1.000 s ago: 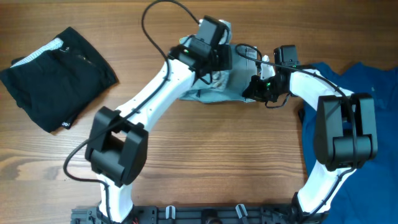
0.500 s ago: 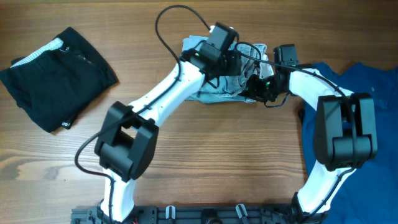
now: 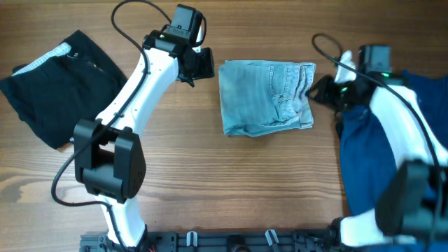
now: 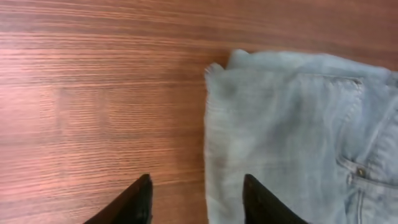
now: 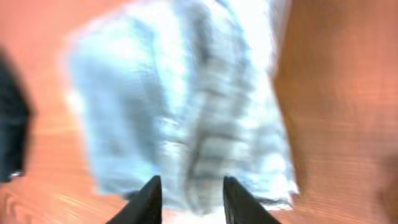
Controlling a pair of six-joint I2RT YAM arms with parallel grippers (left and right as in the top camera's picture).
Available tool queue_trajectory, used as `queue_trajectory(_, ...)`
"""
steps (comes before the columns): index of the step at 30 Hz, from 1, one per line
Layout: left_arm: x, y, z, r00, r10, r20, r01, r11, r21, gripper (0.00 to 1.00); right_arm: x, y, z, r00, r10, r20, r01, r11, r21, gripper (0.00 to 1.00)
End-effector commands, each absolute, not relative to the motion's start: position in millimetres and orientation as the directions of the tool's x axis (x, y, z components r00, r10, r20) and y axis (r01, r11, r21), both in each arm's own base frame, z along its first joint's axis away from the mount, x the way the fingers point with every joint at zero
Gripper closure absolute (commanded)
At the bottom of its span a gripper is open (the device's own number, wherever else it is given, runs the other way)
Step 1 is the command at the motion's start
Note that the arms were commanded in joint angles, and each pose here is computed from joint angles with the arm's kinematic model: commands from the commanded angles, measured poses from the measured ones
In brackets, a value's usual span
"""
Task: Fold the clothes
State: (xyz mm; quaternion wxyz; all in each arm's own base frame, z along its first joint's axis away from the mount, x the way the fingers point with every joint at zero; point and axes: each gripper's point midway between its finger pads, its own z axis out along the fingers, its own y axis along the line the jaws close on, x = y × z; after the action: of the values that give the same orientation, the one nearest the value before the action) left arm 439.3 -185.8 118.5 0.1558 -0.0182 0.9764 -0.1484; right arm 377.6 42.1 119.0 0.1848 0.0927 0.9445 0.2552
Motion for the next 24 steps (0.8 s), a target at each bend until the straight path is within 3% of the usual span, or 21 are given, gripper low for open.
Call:
queue_trajectory(1, 424.8, -218.4, 121.3, -0.954, 0.072, -0.291, 0.182, 0.911, -0.369, 0.63, 374.7, 64.3, 168.2, -0.88, 0.211, -0.425, -0.075, 0.823, 0.564, 0.75)
queue_trajectory(5, 409.7, -234.5, 96.4, -0.964, 0.135, -0.227, 0.211, 0.912, -0.353, 0.73, 365.2, 70.0, 133.4, -0.92, 0.181, -0.348, -0.028, 0.854, 0.52, 0.77)
queue_trajectory(8, 401.6, -246.2, 63.9, -0.966, 0.193, -0.173, 0.242, 0.91, -0.336, 0.79, 349.3, 53.9, 68.9, -0.948, 0.262, -0.178, 0.173, 0.899, 0.403, 0.85)
queue_trajectory(12, 393.8, -246.8, 20.2, -0.975, 0.206, -0.081, 0.222, 0.922, -0.317, 0.78, 331.9, 50.2, 5.3, -0.957, 0.29, 0.003, 0.273, 0.899, 0.343, 0.89)
queue_trajectory(16, 407.9, -230.2, 23.3, -0.982, 0.162, -0.097, 0.184, 0.93, -0.318, 0.77, 315.5, 51.3, -38.1, -0.948, 0.289, 0.132, 0.316, 0.897, 0.308, 0.95)
queue_trajectory(19, 423.1, -206.3, 56.2, -0.986, 0.095, -0.136, 0.137, 0.929, -0.345, 0.6, 308.1, 51.5, -51.1, -0.942, 0.285, 0.175, 0.327, 0.898, 0.295, 0.95)
queue_trajectory(22, 428.1, -194.1, 81.2, -0.986, 0.054, -0.16, 0.114, 0.911, -0.397, 0.36, 308.9, 51.6, -50.7, -0.943, 0.285, 0.172, 0.326, 0.898, 0.296, 0.95)
queue_trajectory(24, 426.8, -195.6, 84.5, -0.988, 0.046, -0.146, 0.107, 0.892, -0.439, 0.31, 308.8, 51.6, -50.7, -0.943, 0.285, 0.172, 0.326, 0.898, 0.296, 0.95)
